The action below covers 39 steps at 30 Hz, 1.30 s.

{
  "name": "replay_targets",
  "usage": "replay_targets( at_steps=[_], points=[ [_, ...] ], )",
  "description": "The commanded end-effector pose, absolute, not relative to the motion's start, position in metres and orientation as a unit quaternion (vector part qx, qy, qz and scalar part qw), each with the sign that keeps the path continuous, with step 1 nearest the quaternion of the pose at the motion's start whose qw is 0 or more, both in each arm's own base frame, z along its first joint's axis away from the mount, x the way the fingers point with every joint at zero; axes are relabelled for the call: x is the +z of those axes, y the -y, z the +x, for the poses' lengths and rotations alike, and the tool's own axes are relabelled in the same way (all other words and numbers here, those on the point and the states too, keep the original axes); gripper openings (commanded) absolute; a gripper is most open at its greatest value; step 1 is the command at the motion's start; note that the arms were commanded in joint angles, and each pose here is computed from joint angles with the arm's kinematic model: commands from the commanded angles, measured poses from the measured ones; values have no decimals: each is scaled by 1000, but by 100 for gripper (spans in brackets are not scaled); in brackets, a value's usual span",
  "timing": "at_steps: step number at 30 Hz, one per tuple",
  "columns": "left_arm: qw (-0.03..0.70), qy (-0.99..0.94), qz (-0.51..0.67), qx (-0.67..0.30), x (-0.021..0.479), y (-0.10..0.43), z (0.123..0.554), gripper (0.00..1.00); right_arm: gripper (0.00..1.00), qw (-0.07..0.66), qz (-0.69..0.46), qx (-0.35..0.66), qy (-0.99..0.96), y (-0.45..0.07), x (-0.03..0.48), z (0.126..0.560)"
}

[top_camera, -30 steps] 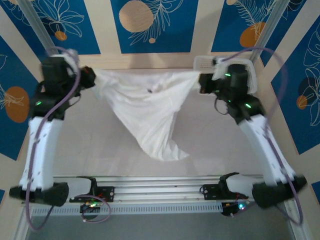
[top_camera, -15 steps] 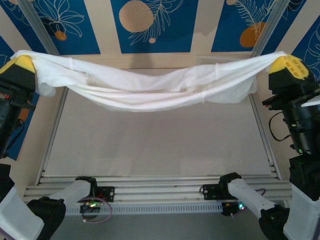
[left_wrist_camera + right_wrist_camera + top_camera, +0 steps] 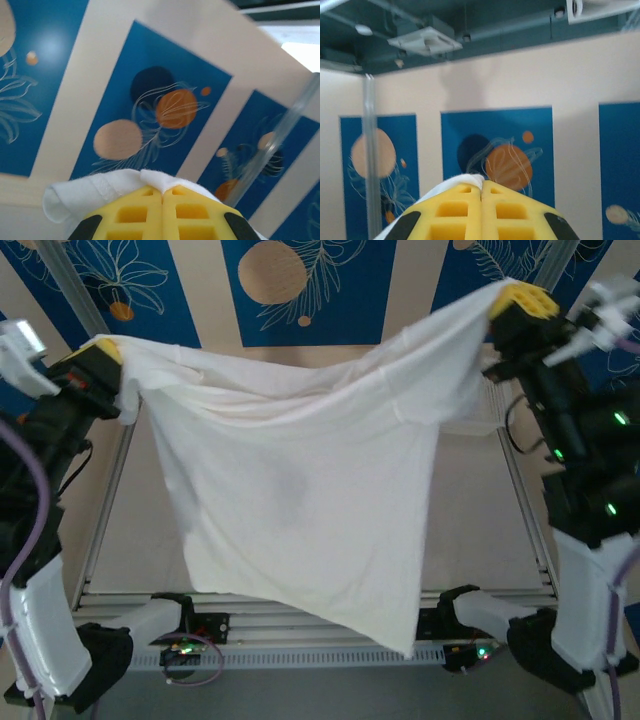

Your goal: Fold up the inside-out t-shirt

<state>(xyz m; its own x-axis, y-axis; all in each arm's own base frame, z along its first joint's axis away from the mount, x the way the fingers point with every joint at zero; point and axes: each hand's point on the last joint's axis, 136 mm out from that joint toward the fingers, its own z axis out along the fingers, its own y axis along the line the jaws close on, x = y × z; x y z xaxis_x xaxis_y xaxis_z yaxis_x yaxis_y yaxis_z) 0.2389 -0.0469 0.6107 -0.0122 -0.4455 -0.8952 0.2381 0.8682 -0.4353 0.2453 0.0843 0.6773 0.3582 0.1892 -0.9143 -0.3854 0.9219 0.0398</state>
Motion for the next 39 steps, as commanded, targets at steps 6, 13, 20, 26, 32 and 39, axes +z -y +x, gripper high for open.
replay_targets(
  at_steps=[6, 13, 20, 26, 32, 39],
  points=[
    [525, -825, -164, -129, 398, 19, 434, 0, 0, 642, -55, 137, -752, -93, 471, 494],
    [394, -877, -216, -173, 228, 16, 539, 81, 62, 467, -79, 203, -857, -142, 336, 588],
    [435, -840, -118, -302, 290, 62, 522, 99, 63, 440, -89, 244, -860, -150, 357, 544],
    [481, -812, 51, -327, 350, 136, 420, 99, 63, 400, -58, 292, -867, -152, 346, 443],
    [511, -758, 275, -298, 360, 198, 297, 99, 62, 348, -7, 269, -898, -154, 262, 326],
    [412, -747, 466, -234, 294, 221, 208, 96, 60, 135, 131, 264, -946, -169, 135, 203]
  ],
)
